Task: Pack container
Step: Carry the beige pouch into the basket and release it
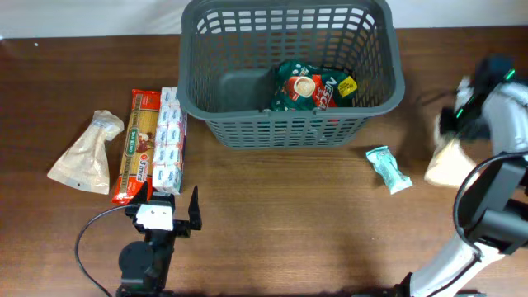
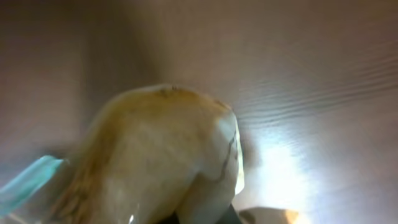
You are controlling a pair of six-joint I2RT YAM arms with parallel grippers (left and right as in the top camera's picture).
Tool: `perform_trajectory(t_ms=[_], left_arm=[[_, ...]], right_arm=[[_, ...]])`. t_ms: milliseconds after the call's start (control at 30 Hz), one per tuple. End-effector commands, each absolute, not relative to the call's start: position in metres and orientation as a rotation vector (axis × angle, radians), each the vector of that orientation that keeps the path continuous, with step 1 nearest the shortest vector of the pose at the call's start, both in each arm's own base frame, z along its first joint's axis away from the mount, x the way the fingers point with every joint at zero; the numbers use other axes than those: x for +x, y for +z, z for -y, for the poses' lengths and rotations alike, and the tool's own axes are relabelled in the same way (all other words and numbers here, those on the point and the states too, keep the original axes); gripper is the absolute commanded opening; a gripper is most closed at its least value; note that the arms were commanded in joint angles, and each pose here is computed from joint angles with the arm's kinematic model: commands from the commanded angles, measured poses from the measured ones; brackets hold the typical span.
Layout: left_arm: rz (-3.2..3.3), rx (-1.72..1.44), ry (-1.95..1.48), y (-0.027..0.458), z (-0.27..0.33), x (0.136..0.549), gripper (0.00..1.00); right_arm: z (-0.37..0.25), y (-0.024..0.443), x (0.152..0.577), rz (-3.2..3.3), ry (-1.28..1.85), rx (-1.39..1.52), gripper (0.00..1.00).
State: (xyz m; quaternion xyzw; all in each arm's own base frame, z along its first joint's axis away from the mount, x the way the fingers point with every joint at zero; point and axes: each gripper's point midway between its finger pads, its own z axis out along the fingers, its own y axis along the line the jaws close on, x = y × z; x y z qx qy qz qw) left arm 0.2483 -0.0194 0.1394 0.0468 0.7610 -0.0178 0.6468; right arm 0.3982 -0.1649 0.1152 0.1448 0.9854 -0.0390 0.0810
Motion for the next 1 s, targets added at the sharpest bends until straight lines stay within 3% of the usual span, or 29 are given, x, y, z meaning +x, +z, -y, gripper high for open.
perform_trajectory(t_ms=[0,167,267,433,667,967], left_arm=[[-1.732,0.099,-0.050,0.138,0.019,0.248,0.99],[-1.732,0.099,-0.050,0.138,0.019,0.248,0.99],[-1.733,0.099,-0.050,0.137,0.019,0.248,0.99],[-1.732,0.099,-0.050,0.138,0.019,0.248,0.99],[-1.732,0.099,-0.050,0.138,0.019,0.248,0.99],[-1.732,0.099,-0.050,0.138,0.019,0.248,0.99]], right_arm=[[0.145,0.258,0.446,-2.592,0.005,0.344,0.03],[0.102,0.384,0.448,-2.317,-0.016,0.161,0.04],[0.059,0.437,0.441,-2.174,0.028,-0.016,0.04],[-0.041,0.478,0.430,-1.999,0.158,-0.410,0.04],[-0.155,0.439,0.437,-1.893,0.156,-0.966,0.04],[-0.254,0.321,0.483,-2.001,0.298,-1.175,0.04]])
